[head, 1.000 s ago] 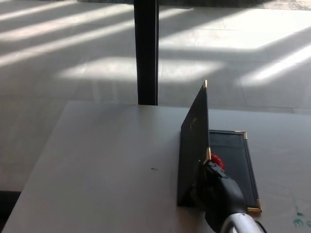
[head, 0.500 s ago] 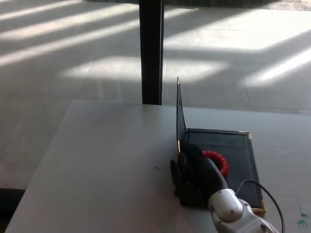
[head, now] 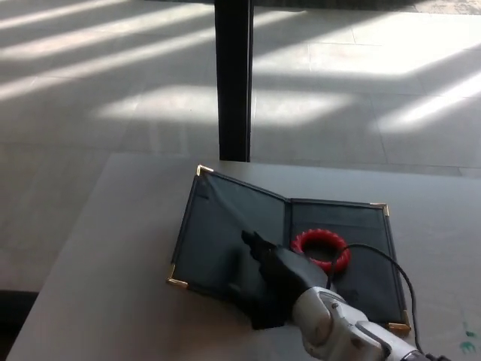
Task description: There is a diary kept infront of the robot and the robot uses its right hand to grab its cover and puses it to the left to open it.
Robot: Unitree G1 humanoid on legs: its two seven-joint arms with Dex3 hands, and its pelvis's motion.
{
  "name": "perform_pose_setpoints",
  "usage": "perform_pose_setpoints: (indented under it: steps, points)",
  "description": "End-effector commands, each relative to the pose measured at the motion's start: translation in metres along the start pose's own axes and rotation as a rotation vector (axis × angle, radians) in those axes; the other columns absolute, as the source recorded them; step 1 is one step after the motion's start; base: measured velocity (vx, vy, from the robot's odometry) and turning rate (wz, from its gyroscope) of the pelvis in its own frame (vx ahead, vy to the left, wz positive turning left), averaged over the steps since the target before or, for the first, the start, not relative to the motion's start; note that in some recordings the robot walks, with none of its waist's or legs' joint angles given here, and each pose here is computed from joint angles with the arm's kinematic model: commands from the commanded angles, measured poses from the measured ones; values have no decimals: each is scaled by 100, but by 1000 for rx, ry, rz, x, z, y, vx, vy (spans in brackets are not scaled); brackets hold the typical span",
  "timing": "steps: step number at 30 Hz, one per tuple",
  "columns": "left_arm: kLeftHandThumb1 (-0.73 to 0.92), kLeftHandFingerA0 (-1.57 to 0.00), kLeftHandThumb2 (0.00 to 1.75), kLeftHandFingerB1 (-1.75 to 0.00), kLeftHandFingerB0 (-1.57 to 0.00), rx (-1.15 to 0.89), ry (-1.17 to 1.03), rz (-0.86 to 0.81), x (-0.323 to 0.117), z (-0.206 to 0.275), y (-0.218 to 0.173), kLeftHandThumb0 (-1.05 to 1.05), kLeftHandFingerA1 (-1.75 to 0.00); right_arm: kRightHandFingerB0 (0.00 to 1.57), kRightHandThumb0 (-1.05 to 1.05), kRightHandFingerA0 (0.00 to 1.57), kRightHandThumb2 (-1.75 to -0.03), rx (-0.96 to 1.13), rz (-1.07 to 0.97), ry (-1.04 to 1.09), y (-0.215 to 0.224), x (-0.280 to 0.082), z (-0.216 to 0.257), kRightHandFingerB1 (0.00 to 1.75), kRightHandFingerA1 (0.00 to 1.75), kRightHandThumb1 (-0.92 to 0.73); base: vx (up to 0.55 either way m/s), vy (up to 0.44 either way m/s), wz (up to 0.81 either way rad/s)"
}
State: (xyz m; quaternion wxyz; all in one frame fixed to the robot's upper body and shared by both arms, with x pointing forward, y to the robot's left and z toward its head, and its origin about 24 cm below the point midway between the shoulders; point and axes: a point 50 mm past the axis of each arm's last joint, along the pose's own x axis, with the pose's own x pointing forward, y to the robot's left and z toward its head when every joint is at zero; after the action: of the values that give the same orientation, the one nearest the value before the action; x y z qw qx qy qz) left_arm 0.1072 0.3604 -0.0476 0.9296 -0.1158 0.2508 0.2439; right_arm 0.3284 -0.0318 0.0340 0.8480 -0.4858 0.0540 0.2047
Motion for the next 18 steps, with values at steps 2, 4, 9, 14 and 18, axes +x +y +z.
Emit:
perform_pose_setpoints:
  steps: [2, 4, 9, 14, 18]
  points:
    - [75, -52, 64, -40, -44, 175, -13, -46, 19, 31, -16, -60, -44, 0, -105, 0, -124, -472, 145, -53, 24, 6, 30, 19, 18, -80, 0, 0, 0]
    - [76, -52, 64, -39, -43, 199, -7, -79, 20, 32, -21, -61, -43, 4, -105, 0, -125, -478, 161, -68, 29, 6, 38, 21, 21, -82, 0, 0, 0]
    - [71, -57, 65, -41, -47, 234, -24, -84, 22, 34, -27, -65, -45, 0, -105, 0, -130, -489, 193, -64, 36, 6, 52, 21, 20, -86, 0, 0, 0]
    - [77, -59, 63, -42, -48, 274, -55, -95, 21, 41, -35, -64, -44, 4, -103, 4, -128, -525, 212, -40, 40, 7, 50, 26, 28, -84, 0, 0, 0]
    - [77, -59, 64, -42, -47, 280, -59, -107, 22, 42, -37, -64, -45, 6, -101, 6, -126, -532, 226, -15, 44, 7, 45, 31, 33, -82, 0, 0, 0]
